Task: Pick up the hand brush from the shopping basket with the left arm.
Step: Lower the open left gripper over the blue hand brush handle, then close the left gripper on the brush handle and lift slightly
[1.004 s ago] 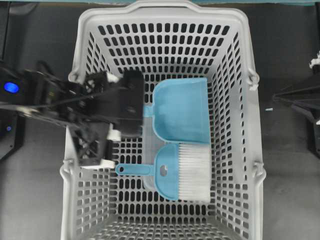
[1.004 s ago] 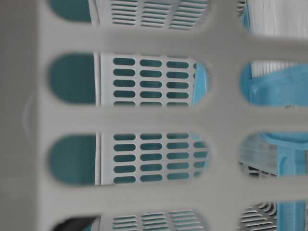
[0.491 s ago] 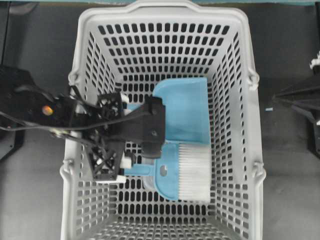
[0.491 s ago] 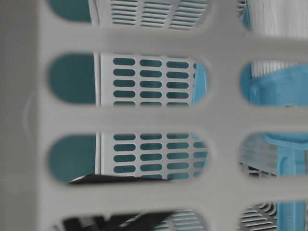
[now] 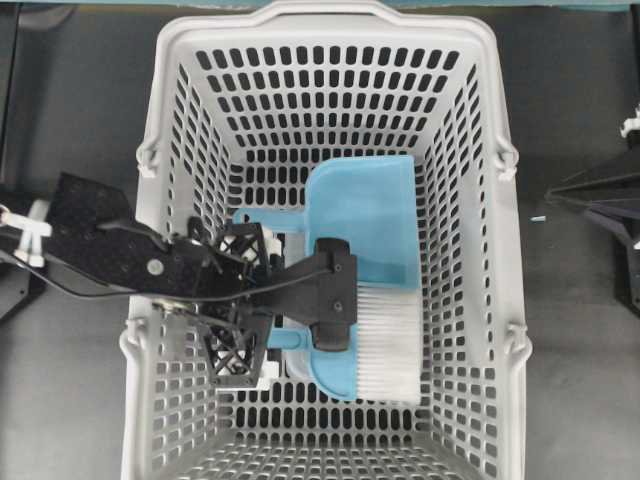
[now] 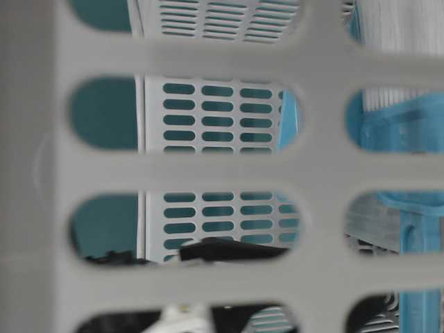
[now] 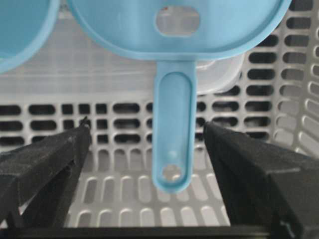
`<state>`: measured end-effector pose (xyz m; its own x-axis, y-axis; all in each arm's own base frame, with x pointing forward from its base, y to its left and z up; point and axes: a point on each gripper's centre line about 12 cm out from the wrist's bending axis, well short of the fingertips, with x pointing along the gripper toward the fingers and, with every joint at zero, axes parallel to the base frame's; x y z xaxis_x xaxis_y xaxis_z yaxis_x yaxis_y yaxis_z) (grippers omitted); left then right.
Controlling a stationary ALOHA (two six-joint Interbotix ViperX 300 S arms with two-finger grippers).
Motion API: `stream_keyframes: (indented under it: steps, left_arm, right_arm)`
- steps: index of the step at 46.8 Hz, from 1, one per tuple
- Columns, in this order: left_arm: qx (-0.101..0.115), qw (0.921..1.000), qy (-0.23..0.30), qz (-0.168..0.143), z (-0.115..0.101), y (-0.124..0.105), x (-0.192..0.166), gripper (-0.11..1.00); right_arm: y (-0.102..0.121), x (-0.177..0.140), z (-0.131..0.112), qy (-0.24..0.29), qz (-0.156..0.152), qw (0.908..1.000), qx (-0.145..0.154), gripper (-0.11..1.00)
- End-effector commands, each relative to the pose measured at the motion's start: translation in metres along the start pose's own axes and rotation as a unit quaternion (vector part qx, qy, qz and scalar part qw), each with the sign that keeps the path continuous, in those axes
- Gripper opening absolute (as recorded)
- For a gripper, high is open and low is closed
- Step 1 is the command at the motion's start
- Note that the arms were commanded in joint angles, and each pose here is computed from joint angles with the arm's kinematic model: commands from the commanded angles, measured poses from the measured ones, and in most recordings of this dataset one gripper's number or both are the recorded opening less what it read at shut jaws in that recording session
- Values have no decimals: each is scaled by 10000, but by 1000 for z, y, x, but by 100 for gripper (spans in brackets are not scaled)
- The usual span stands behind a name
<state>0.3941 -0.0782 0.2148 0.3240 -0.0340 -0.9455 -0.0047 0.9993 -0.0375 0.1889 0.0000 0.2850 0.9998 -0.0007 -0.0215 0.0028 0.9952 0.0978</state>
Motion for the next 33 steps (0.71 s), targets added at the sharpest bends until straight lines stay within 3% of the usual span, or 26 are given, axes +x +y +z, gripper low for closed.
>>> stream_keyframes:
  steps: [1,33]
  left_arm:
    - [16,10000,-61,-16,0,-3,2,91]
    - [150,9995,280,35,-20,-3,54,91]
  right_arm:
    - [0,1,2,-31,0,10000,23,0]
    - [0,0,-7,207,-13,9998,30,0]
